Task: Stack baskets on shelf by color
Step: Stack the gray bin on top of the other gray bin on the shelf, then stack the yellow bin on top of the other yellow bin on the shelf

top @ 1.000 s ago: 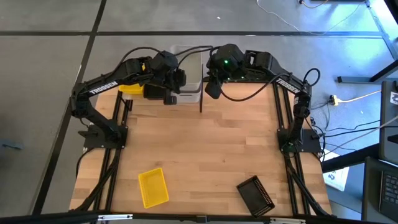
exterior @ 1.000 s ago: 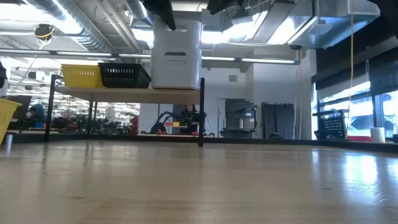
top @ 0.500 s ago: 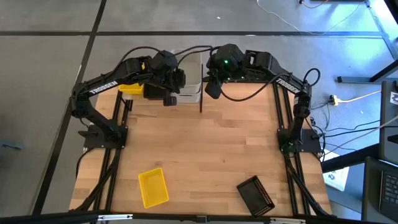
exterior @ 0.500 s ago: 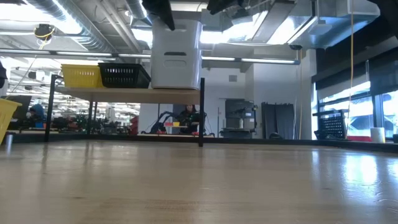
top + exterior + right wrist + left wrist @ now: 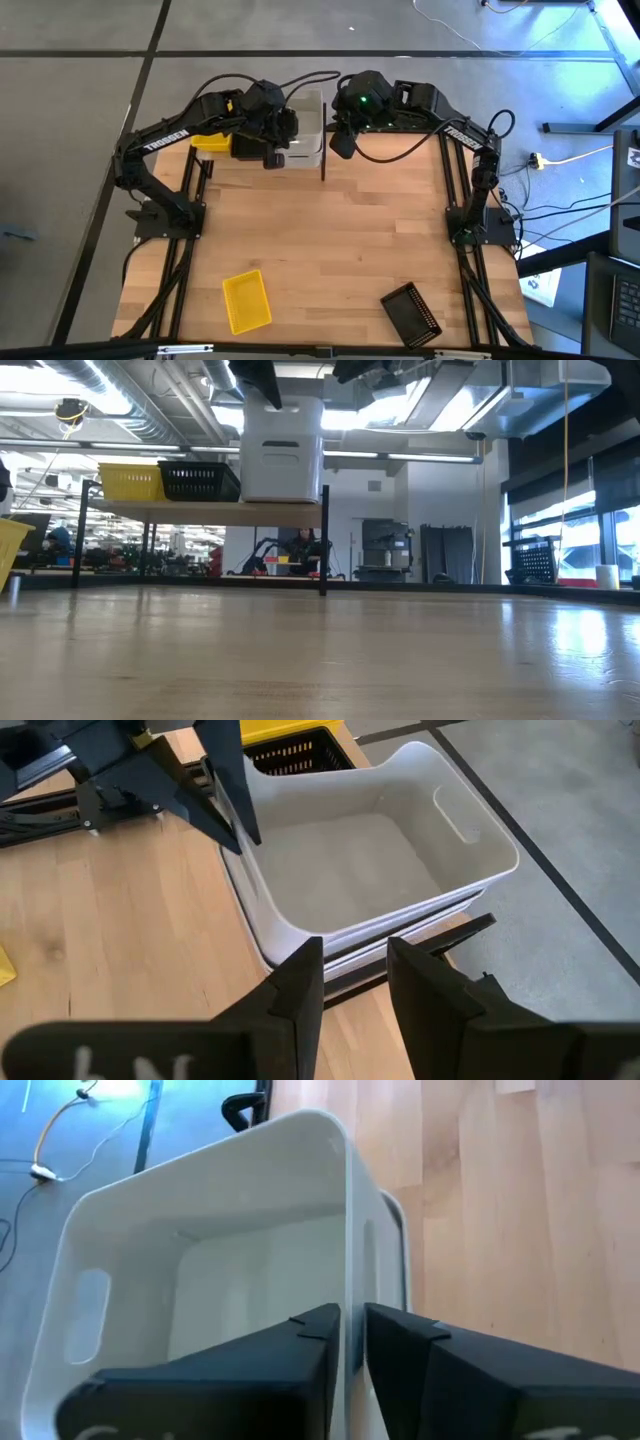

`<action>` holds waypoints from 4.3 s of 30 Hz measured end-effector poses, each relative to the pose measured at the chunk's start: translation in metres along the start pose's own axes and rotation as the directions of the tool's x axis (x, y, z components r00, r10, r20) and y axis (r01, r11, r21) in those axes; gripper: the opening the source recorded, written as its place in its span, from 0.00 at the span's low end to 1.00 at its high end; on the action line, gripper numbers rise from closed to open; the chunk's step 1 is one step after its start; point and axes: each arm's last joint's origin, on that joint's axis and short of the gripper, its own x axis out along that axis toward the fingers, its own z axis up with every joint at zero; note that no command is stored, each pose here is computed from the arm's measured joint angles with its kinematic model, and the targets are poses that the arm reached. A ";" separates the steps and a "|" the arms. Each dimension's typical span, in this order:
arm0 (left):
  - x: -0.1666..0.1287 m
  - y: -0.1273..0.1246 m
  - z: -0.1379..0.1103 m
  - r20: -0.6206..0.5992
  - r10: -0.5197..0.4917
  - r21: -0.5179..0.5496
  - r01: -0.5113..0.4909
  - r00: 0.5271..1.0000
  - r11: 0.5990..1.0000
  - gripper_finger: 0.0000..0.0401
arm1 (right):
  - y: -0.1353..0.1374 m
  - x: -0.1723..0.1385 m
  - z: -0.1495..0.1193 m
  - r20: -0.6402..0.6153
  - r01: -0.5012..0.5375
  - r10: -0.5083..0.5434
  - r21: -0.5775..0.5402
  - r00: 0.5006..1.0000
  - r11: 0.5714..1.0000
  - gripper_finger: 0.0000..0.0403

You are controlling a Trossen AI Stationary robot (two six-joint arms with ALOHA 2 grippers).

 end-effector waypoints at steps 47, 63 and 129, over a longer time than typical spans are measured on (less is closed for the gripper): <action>-0.059 -0.008 -0.011 0.052 0.082 -0.105 -0.077 0.995 0.992 0.13 | -0.004 -0.004 0.000 -0.001 -0.056 0.057 -0.095 0.998 0.994 0.28; -0.120 -0.037 -0.056 -0.062 -0.202 -0.459 0.152 0.977 0.875 0.13 | 0.021 -0.032 -0.018 -0.152 -0.564 0.549 -0.361 0.822 0.743 0.28; -0.003 -0.272 -0.184 -0.113 -0.633 -0.491 0.511 0.766 0.705 0.13 | 0.023 -0.037 -0.027 -0.233 -0.719 0.687 -0.346 0.688 0.603 0.28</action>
